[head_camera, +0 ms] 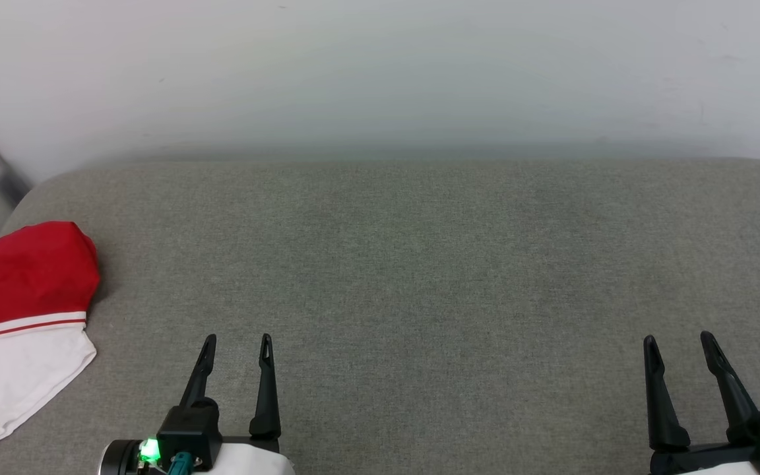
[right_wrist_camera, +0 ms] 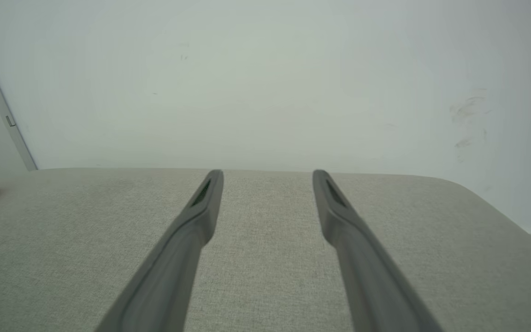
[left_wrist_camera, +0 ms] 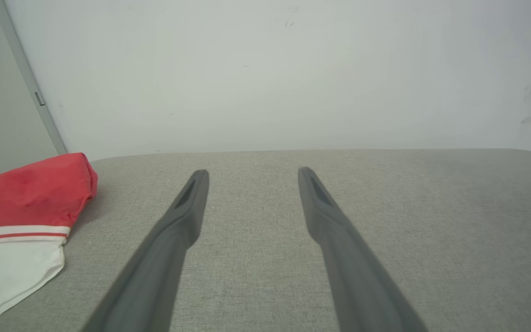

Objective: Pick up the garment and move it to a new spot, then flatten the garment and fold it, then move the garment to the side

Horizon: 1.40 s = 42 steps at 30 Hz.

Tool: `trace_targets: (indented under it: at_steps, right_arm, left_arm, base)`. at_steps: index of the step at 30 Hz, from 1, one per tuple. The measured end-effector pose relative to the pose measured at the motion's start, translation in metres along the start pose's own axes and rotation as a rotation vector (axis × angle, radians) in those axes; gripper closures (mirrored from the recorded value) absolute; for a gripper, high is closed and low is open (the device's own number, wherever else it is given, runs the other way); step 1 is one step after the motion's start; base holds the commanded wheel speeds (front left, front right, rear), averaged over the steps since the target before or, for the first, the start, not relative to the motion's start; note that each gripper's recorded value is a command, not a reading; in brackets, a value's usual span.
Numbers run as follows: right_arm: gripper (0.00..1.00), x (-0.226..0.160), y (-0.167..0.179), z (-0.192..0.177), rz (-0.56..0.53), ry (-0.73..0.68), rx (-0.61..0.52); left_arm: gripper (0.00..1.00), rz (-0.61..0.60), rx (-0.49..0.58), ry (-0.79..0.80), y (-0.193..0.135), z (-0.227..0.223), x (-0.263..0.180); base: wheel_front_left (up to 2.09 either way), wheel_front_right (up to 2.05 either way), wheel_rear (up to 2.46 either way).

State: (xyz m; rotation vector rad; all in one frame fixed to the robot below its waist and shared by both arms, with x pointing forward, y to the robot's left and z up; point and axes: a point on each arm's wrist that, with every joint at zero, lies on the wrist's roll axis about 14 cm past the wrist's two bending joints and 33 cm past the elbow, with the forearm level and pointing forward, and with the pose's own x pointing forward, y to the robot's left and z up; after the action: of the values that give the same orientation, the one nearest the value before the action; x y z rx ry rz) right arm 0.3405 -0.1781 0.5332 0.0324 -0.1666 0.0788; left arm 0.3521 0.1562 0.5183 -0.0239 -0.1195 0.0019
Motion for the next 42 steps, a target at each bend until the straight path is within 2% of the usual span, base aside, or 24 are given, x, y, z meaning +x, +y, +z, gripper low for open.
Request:
trace_targets:
  at_steps: [29, 42]
  right_arm:
    - [0.0, 0.001, 0.005, -0.01, 0.008, 0.026, 0.053]
    - [0.0, 0.018, 0.039, -0.014, 0.119, 0.033, 0.07]
  left_arm:
    - [0.0, 0.034, -0.011, 0.029, 0.008, -0.008, -0.005]
    - [0.0, 0.177, 0.009, 0.026, 0.049, -0.005, -0.023]
  base:
    - [0.0, 0.0, 0.0]
    - [0.0, 0.0, 0.0]
